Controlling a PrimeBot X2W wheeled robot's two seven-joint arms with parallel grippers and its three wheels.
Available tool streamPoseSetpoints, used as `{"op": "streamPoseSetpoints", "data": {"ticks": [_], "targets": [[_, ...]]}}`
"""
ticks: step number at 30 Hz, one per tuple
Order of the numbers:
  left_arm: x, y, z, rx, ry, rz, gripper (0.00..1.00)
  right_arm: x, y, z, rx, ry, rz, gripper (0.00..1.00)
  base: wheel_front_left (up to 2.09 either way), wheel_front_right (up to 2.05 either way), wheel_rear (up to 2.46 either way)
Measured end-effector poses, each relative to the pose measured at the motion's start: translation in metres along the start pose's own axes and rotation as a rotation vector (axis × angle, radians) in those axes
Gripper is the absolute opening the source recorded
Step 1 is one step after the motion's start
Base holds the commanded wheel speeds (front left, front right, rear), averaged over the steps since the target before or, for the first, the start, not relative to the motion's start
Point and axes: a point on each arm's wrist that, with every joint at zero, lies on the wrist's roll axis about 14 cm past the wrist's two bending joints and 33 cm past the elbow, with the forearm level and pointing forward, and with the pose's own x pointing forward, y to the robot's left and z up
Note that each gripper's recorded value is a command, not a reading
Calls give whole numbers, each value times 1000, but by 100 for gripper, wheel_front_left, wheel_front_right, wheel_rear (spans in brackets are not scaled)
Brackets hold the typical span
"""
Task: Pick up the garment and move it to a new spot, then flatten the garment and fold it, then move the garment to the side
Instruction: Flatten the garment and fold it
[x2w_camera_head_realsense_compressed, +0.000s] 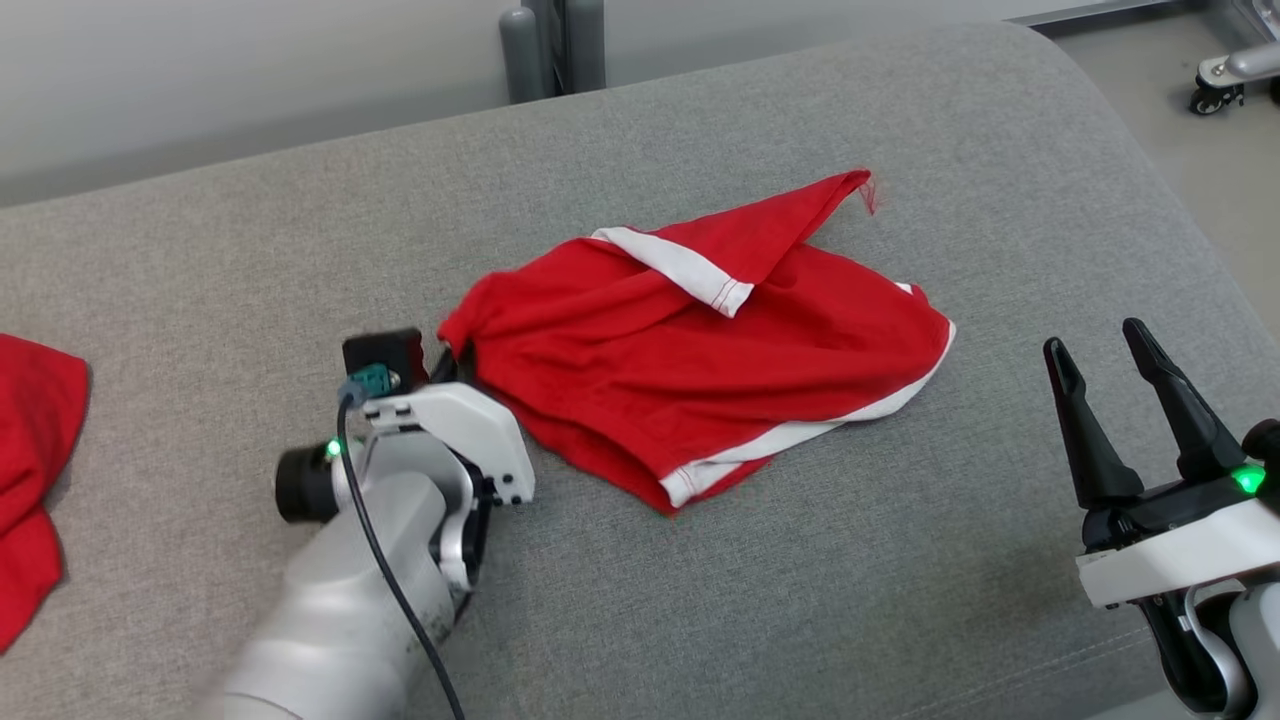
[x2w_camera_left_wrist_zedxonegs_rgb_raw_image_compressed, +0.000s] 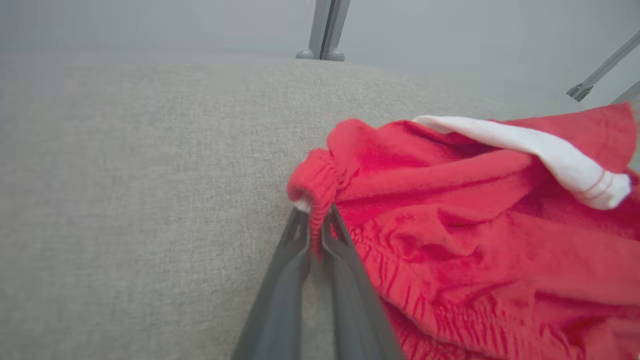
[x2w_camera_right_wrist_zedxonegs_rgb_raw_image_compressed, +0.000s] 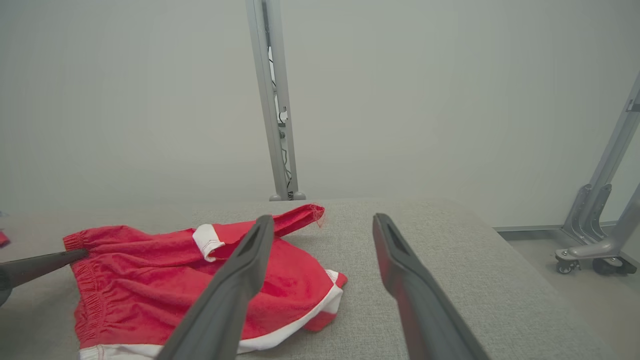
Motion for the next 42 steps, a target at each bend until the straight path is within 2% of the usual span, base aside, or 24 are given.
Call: {"op": "streamPoseSetpoints", "data": {"ticks": [3,12,14,19,20,21,22,29,33,42], "targets": [[3,4,23,74,-58,7,0,-1,1,3,3,-12,0,100,0,0,0],[3,56,81,267,-167,91,0,-6,10,6,17,-29,-1,100,0,0,0],[1,69,89,294,-162,118,0,-8,13,6,25,-33,-1,100,0,0,0],[-1,73,89,295,-148,135,0,-9,15,7,29,-36,-1,100,0,0,0],[-2,74,88,293,-146,140,29,-9,15,7,29,-36,-2,100,0,0,0],[-3,74,87,293,-142,142,47,-9,15,7,28,-37,-1,100,0,0,0],[-4,73,84,289,-136,142,100,-9,16,7,26,-38,-1,100,0,0,0],[-18,68,102,220,-210,140,100,-7,22,10,25,-52,17,100,0,0,0],[-37,64,143,133,-356,116,100,-3,30,14,24,-68,42,100,0,0,0],[-104,63,116,-23,-498,98,100,1,45,21,25,-95,81,100,0,0,0]]}}
